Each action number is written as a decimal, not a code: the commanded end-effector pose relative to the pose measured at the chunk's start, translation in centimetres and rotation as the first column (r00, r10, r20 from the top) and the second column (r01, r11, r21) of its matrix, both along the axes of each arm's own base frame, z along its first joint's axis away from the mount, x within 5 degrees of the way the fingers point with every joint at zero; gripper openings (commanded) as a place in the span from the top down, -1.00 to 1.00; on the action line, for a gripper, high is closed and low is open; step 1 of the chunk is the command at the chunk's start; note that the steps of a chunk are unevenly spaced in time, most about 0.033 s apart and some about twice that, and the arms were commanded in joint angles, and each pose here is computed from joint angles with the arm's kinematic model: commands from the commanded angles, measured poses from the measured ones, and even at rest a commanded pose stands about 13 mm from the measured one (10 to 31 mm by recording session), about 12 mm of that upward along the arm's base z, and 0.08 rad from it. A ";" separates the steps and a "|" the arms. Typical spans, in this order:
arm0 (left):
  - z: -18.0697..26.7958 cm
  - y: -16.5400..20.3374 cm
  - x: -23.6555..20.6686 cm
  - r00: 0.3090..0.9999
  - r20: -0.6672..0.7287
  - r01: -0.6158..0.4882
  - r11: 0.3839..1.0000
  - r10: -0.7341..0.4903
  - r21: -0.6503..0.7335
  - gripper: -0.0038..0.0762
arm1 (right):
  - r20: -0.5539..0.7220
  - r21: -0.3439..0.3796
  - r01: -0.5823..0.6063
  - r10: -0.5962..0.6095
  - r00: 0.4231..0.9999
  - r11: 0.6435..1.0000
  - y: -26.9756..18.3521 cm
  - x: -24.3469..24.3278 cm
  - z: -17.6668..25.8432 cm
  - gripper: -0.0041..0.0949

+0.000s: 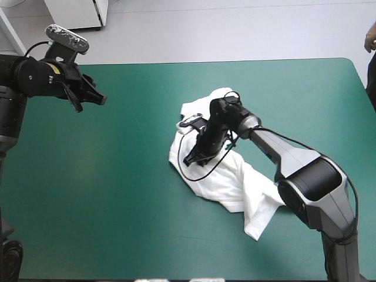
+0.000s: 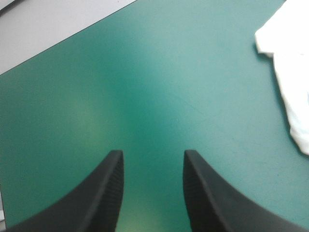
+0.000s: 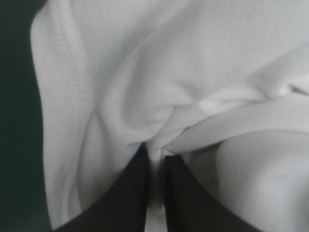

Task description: Fold the cloth

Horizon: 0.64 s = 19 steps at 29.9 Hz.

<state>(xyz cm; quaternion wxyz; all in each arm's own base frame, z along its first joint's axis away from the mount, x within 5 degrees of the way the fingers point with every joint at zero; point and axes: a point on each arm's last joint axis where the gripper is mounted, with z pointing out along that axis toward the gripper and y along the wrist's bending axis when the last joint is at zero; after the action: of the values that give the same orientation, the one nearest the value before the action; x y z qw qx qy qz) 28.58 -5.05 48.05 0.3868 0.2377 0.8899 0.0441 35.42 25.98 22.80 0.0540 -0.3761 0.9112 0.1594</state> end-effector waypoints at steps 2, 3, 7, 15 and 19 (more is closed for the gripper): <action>1.8 0.3 -1.9 0.999 0.051 -0.007 1.000 0.008 -0.020 0.15 | 0.065 0.110 -0.117 0.111 0.992 0.987 3.5 -3.5 4.8 0.94; 1.8 0.3 -1.9 0.999 0.051 -0.007 1.000 0.008 -0.020 0.15 | 0.064 0.112 -0.137 0.130 0.989 0.984 4.2 -4.1 4.8 0.94; 1.7 0.3 -1.9 0.999 0.047 -0.007 1.000 0.008 -0.020 0.15 | 0.049 0.109 -0.192 0.188 0.981 0.975 5.7 -5.8 4.8 0.94; 2.1 0.4 -2.4 0.998 0.057 -0.007 1.000 0.008 -0.022 0.15 | 0.082 0.034 -0.150 0.147 0.986 0.988 4.0 -4.9 5.2 0.93; 2.3 0.4 -2.7 0.998 0.066 -0.005 1.000 0.007 -0.026 0.15 | 0.076 0.088 -0.122 0.115 0.990 0.989 3.3 -4.6 6.3 0.74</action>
<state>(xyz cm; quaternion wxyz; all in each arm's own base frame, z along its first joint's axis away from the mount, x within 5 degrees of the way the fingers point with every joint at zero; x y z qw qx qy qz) 27.85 -4.88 48.63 0.3961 0.2354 0.8863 0.0461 31.31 30.50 24.53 0.0531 -0.4383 0.8821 0.1642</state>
